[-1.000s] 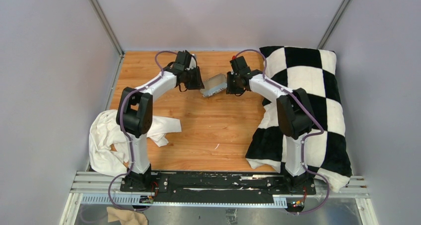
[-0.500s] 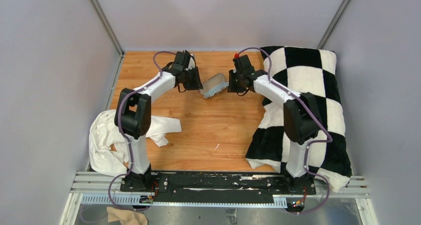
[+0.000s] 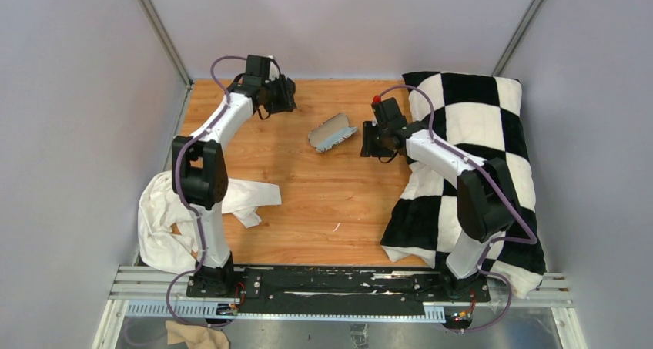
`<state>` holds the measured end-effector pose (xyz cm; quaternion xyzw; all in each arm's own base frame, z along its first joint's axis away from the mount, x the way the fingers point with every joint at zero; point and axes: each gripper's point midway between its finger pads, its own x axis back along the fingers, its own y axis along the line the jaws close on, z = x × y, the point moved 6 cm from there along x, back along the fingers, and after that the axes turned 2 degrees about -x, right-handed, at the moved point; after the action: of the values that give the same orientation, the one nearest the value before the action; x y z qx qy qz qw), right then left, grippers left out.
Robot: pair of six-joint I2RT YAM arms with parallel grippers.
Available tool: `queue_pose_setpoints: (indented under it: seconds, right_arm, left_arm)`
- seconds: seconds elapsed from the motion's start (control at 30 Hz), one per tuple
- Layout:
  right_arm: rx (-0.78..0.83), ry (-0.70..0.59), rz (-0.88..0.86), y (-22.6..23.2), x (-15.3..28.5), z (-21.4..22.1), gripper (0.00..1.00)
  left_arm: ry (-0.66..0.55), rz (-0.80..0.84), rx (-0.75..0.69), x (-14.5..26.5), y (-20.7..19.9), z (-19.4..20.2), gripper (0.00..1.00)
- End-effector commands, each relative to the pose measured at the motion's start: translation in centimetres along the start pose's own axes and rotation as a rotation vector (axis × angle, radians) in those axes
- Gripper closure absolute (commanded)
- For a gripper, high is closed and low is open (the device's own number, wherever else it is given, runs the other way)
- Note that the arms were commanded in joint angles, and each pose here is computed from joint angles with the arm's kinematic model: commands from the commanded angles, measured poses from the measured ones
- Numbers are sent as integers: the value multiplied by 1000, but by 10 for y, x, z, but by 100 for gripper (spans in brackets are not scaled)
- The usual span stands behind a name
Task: Organize the sunglasses
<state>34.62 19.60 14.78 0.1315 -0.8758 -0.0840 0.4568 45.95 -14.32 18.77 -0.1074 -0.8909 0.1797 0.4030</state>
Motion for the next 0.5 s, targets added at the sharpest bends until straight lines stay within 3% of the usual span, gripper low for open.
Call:
queue_pose_setpoints:
  seconds: [0.0, 0.3, 0.47]
  right_arm:
    - [-3, -22, 33, -10, 13, 0, 55]
    - [-10, -11, 39, -10, 12, -1, 54]
    - [-12, 5, 39, -9, 9, 0, 54]
  left_arm:
    - [-17, -59, 5, -16, 26, -30, 54]
    - [-50, -39, 15, -71, 55, -63, 25]
    - [-63, 66, 61, -100, 66, -65, 23]
